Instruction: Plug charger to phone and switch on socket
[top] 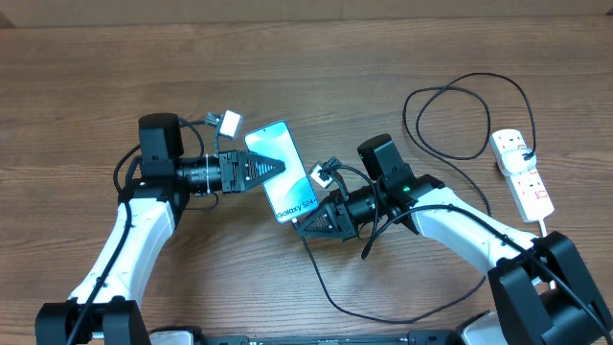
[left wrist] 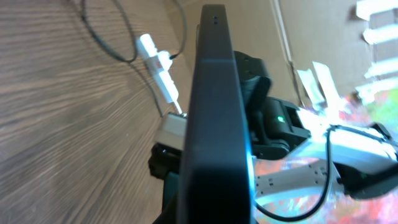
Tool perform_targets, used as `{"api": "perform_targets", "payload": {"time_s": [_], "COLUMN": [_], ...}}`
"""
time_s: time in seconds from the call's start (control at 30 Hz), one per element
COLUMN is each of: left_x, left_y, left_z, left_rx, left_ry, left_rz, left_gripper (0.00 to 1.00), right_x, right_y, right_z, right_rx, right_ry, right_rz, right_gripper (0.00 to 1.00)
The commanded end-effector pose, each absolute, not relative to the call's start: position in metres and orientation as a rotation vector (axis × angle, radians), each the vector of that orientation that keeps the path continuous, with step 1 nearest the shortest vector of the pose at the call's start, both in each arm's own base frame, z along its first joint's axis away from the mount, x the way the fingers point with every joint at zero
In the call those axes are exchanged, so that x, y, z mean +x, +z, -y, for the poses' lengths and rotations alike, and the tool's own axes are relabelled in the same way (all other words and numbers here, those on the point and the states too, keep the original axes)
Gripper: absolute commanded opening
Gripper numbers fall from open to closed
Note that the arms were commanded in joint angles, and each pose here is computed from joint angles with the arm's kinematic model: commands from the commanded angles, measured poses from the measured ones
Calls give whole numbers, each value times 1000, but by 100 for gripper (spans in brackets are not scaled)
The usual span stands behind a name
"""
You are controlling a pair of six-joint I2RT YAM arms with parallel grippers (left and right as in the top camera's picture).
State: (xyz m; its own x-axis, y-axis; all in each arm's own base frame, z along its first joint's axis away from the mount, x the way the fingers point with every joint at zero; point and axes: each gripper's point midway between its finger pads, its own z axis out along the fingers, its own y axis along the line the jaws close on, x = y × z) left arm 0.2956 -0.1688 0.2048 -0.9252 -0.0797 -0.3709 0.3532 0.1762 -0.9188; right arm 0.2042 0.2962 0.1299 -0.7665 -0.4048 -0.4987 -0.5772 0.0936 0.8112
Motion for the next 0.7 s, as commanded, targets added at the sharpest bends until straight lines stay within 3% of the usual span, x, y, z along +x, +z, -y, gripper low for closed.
{"api": "perform_targets", "payload": {"time_s": [0.0, 0.37, 0.67], "left_x": [298, 298, 286], "left_y": [202, 206, 224], "left_z": [169, 164, 167], "left_rx": [224, 207, 339], "left_ry": [-1795, -1821, -1930], "left_rz": [-2152, -2139, -2040], "left_gripper": [4, 5, 4], "right_x": [214, 221, 192], "right_y": [135, 148, 187], "right_z": [-298, -275, -275], "right_rx": [-1004, -937, -1018], "right_ry": [1665, 1482, 1577], "right_rz": [-2208, -2268, -2153], "right_gripper": [4, 4, 4]}}
